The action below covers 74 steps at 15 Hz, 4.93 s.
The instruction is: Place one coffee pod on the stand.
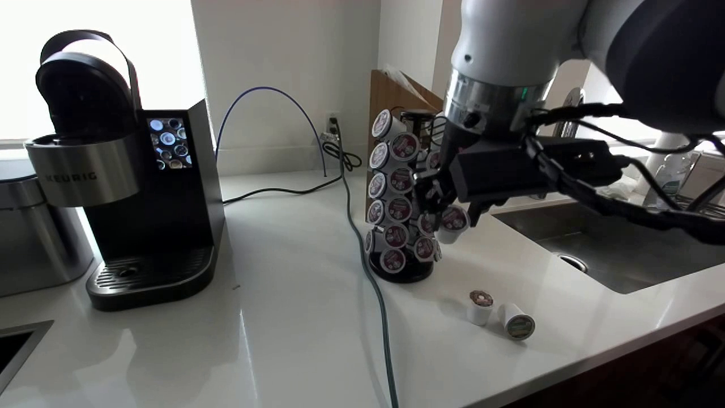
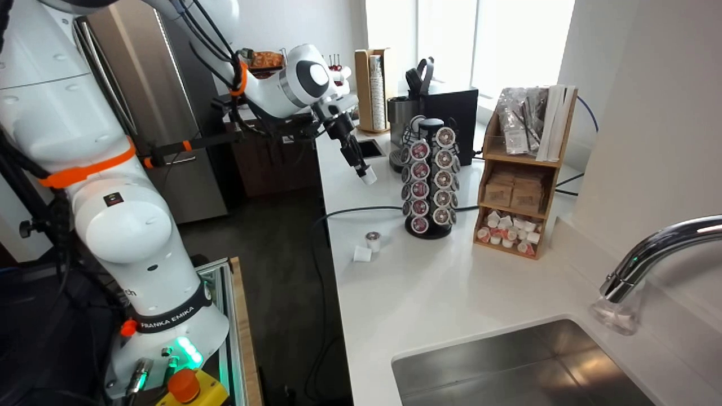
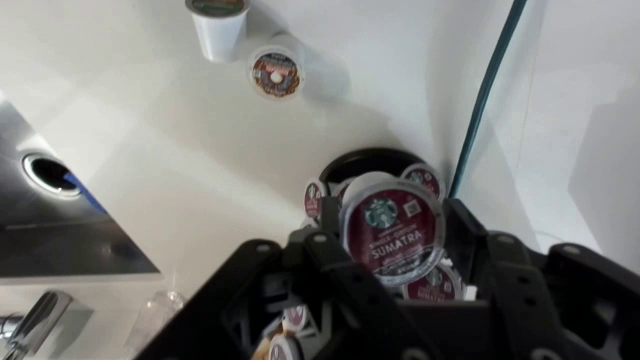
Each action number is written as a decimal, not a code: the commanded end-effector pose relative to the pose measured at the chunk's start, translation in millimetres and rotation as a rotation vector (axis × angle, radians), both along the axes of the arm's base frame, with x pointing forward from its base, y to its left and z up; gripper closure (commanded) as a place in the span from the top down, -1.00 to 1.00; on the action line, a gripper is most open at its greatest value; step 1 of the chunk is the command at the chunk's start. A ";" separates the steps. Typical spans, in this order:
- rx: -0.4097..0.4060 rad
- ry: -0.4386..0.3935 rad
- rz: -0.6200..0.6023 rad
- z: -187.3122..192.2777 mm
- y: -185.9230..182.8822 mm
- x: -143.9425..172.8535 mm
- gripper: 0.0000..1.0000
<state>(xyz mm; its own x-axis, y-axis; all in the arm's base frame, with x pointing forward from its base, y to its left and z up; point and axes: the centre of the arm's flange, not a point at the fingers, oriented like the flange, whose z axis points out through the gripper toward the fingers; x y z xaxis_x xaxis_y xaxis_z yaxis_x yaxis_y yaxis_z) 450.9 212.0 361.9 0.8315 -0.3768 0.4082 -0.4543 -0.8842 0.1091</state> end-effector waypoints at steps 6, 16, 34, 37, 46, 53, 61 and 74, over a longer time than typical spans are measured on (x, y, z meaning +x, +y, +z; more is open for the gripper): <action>-0.048 -0.082 0.017 33.0 -2.5 -7.9 0.07; -0.280 -0.308 0.176 95.1 -21.5 -14.2 -0.43; -0.352 -0.372 0.334 79.8 -22.0 -11.8 -0.43; -0.341 -0.390 0.347 78.5 -22.2 -12.6 -0.43; -0.354 -0.398 0.389 66.0 -36.0 -7.0 -0.43; -0.375 -0.400 0.410 55.6 -40.8 -1.9 -0.43; -0.378 -0.382 0.426 53.5 -37.8 -5.6 -0.43; -0.384 -0.367 0.434 46.6 -38.6 -6.8 -0.43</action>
